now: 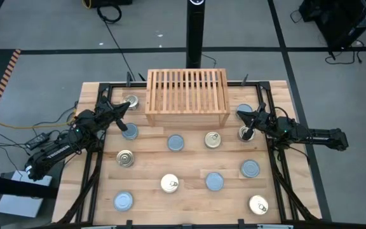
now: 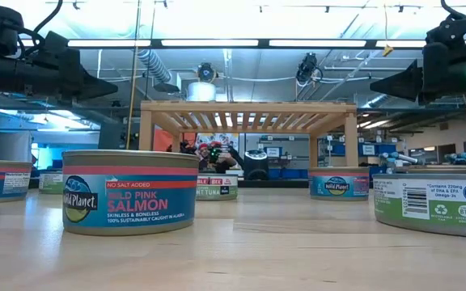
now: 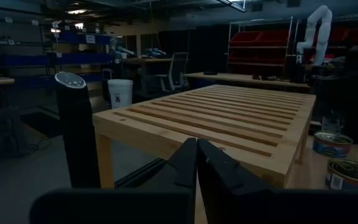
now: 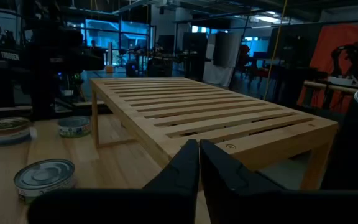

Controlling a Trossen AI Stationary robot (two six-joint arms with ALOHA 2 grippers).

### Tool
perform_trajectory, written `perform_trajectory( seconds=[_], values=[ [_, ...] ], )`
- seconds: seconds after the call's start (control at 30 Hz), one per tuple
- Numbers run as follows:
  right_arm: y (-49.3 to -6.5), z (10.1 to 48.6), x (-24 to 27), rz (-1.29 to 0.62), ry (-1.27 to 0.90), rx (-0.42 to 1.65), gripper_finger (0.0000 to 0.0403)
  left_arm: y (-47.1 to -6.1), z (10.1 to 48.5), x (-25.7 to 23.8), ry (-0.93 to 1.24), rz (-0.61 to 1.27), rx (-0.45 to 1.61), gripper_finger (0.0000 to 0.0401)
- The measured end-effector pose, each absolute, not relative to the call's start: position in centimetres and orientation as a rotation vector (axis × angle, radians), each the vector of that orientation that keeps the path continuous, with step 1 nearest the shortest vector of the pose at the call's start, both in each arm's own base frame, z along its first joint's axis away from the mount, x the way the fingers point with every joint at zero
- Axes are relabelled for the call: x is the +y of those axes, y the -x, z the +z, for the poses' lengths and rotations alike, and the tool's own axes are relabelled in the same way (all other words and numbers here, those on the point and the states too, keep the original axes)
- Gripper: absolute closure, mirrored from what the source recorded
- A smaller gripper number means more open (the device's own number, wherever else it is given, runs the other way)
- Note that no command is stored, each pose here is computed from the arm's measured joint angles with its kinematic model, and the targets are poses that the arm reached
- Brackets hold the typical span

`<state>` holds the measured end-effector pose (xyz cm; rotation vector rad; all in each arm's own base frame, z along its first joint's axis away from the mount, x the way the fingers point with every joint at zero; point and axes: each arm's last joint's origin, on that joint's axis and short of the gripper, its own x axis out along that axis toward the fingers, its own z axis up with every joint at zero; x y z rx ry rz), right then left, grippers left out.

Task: Stack canned seafood by type on shelf

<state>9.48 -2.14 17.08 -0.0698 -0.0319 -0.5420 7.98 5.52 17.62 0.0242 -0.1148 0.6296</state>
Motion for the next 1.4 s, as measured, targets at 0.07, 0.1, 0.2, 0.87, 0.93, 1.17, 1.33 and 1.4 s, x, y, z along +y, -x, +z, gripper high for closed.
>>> perform_trajectory(
  seconds=[0.07,0.1,0.2,0.87,0.93,1.17,1.33,1.4],
  values=[
    [-9.5,17.1,-2.1,-0.542,0.07,-0.031,0.0374,-8.0,17.6,5.5,-0.024,0.63,-0.115,0.0382],
    [-9.5,17.1,-2.1,-0.542,0.07,-0.032,0.0374,-8.0,17.6,5.5,-0.024,0.629,-0.115,0.0382],
    [-9.5,17.1,-2.1,-0.542,0.07,-0.032,0.0374,-8.0,17.6,5.5,-0.024,0.63,-0.115,0.0382],
    [-9.0,17.2,-3.0,-0.789,0.187,0.018,0.0374,-8.0,17.6,5.5,-0.024,0.629,-0.115,0.0382],
    [-9.0,17.2,-3.0,-0.789,0.184,0.017,0.0374,-8.0,17.6,5.5,-0.024,0.629,-0.114,0.0382],
    [-9.1,17.4,-2.8,-0.715,-0.072,-0.106,0.0374,-8.0,17.6,5.5,-0.024,0.63,-0.114,0.0382],
    [-9.1,18.4,-2.6,-0.634,-0.187,-0.246,0.0374,-8.0,17.6,5.5,-0.024,0.63,-0.114,0.0382],
    [-9.0,18.8,-2.6,-0.625,-0.198,-0.29,0.0374,-8.0,17.6,5.5,-0.024,0.63,-0.114,0.0382]
  ],
)
